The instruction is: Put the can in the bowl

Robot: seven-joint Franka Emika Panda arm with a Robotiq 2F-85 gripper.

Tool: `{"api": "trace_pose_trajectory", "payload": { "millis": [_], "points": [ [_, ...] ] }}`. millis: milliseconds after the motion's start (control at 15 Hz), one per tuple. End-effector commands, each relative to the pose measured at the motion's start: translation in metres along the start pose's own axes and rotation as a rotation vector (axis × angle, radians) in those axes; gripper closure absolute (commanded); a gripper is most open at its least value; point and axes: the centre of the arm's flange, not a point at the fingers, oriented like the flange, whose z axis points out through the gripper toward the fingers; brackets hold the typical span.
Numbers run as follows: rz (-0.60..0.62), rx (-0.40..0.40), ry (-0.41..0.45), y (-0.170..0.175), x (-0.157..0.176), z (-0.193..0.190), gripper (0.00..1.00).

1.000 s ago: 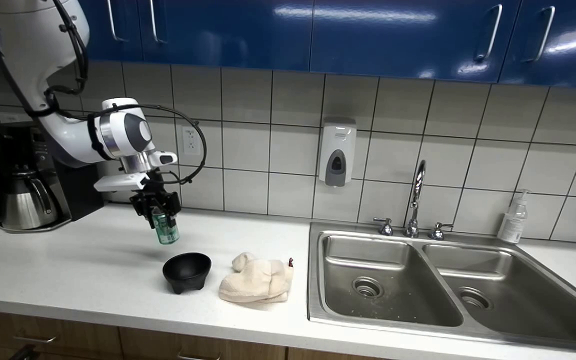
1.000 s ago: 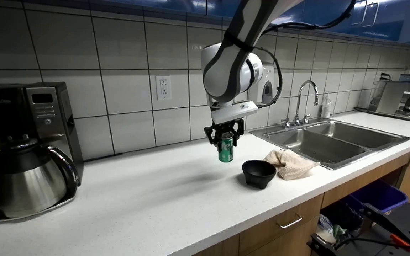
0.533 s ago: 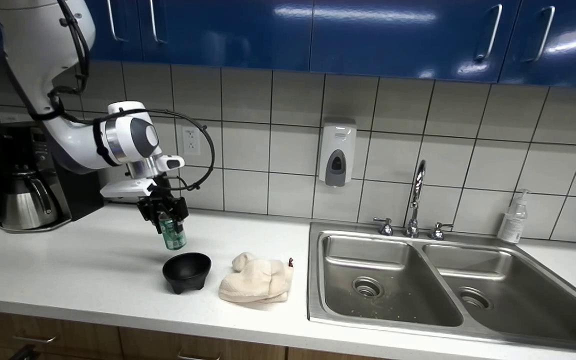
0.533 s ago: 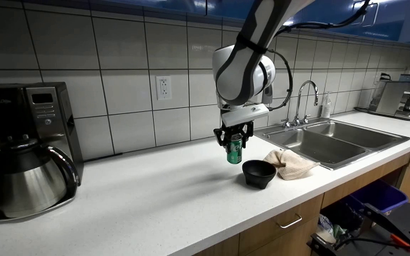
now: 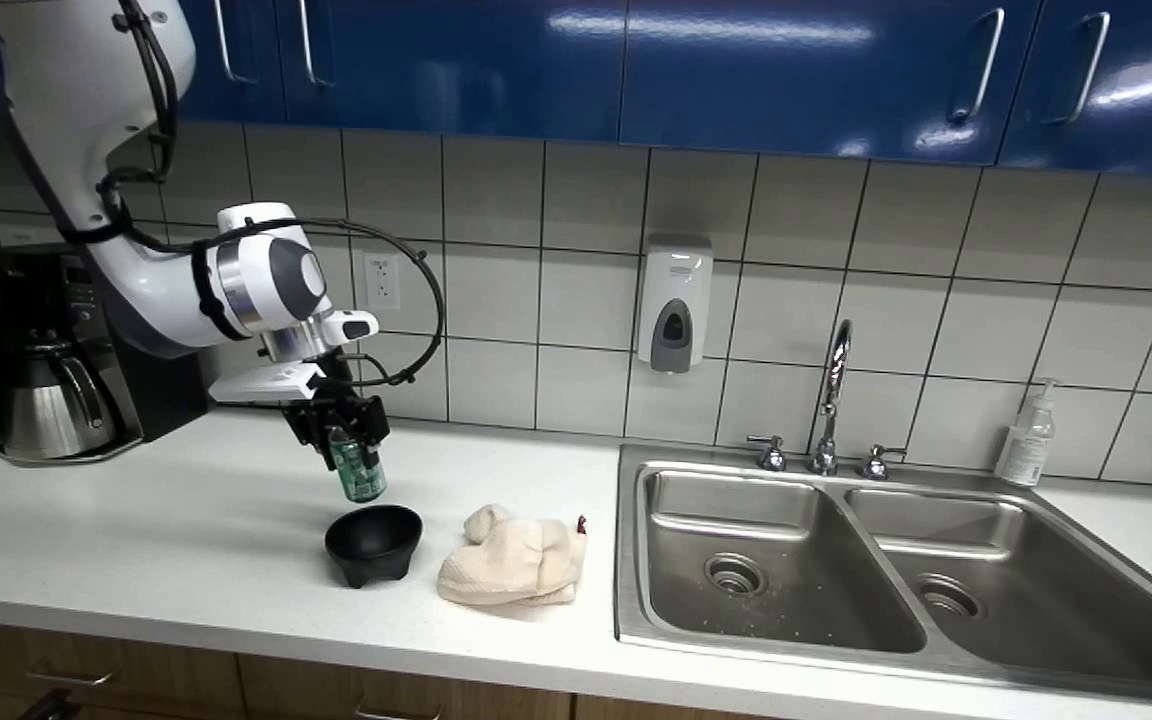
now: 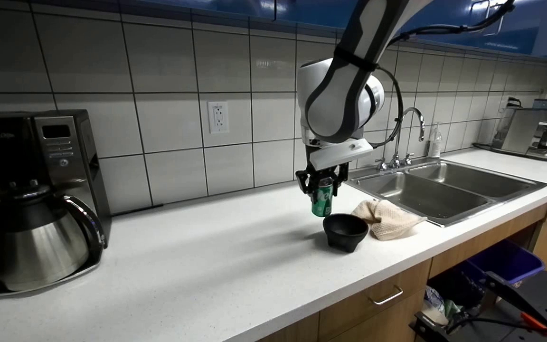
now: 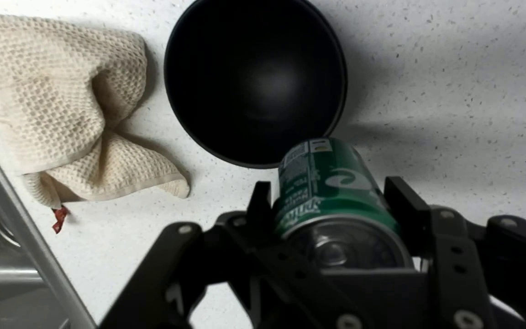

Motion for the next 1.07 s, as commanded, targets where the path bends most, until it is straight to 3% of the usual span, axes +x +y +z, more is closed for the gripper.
{"api": "trace_pose_trajectory", "payload": {
  "millis": [0,1000],
  "points": [
    [0.014,-0.007,0.041,0.011,-0.021,-0.02,0.6],
    [0.046,-0.019,-0.011,0.04,-0.069,0.003,0.6]
  ]
}}
